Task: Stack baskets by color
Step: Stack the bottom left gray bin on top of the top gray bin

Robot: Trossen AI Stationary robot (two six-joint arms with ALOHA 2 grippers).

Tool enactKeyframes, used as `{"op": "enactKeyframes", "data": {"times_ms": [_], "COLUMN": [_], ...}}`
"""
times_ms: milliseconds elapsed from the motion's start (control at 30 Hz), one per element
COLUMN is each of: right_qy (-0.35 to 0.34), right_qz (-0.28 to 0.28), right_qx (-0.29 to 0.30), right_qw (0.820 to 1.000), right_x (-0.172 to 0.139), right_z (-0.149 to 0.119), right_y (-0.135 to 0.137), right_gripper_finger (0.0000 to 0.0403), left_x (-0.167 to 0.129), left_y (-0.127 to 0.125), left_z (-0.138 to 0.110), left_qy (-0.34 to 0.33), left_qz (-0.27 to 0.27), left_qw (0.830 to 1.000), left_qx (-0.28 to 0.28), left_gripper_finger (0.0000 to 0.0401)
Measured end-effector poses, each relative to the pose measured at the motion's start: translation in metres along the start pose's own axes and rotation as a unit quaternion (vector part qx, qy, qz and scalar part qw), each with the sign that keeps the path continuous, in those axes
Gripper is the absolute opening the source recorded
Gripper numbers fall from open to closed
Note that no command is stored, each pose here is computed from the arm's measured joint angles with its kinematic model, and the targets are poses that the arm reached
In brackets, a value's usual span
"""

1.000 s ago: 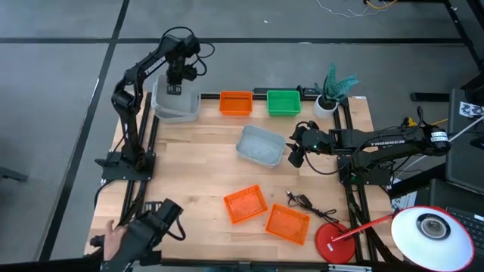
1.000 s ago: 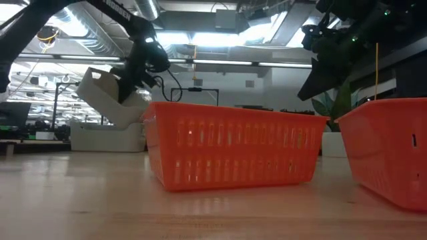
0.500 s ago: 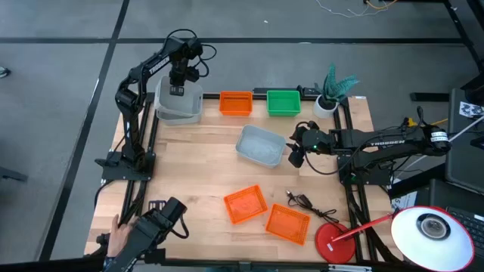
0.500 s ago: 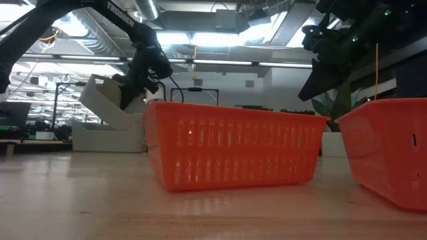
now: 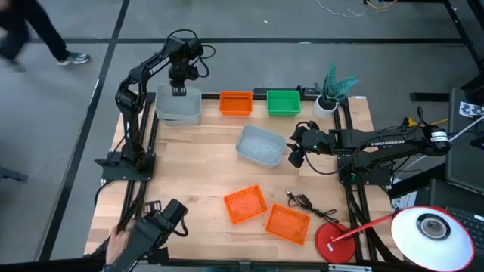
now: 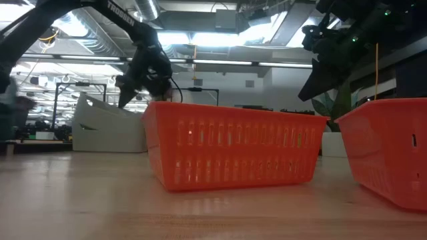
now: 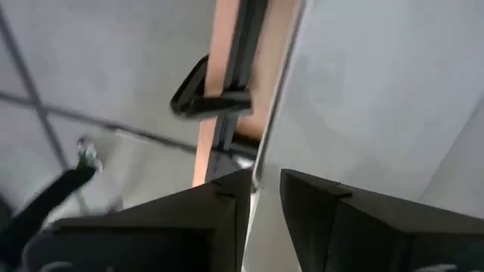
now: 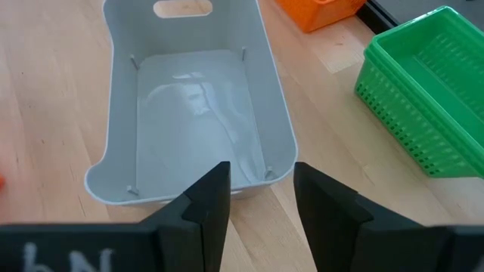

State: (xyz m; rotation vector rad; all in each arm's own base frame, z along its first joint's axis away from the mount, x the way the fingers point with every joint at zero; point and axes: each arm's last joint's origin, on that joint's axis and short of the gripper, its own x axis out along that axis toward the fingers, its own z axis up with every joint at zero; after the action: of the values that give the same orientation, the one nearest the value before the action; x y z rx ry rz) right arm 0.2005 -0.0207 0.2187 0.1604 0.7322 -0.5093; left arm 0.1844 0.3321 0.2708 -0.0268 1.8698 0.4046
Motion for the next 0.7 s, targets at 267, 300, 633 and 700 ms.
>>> {"op": "enactKeyframes", "data": {"times_ms": [267, 300, 633, 700], "right_qy": [0.004, 0.004, 0.004, 0.004], "right_qz": [-0.001, -0.001, -0.001, -0.001], "right_qx": [-0.002, -0.002, -0.002, -0.002], "right_qw": [1.0, 1.0, 1.0, 1.0], "right_x": [0.0, 0.0, 0.0, 0.0], "right_z": [-0.001, -0.001, -0.001, -0.001], "right_y": [0.0, 0.0, 0.0, 0.0], "right_gripper_finger": [0.0147, 0.0147, 0.0147, 0.0147], "left_x": [-0.033, -0.038, -0.029, -0.026], "left_y": [-0.016, -0.019, -0.026, -0.024], "left_z": [-0.014, -0.016, -0.024, -0.027], "left_qy": [0.028, 0.035, 0.09, 0.105], "left_qz": [0.072, 0.084, 0.141, 0.171], "left_qw": [0.991, 0.987, 0.947, 0.932], "left_qx": [-0.109, -0.135, -0.276, -0.301], "left_gripper_finger": [0.0068, 0.0068, 0.0058, 0.0057]}}
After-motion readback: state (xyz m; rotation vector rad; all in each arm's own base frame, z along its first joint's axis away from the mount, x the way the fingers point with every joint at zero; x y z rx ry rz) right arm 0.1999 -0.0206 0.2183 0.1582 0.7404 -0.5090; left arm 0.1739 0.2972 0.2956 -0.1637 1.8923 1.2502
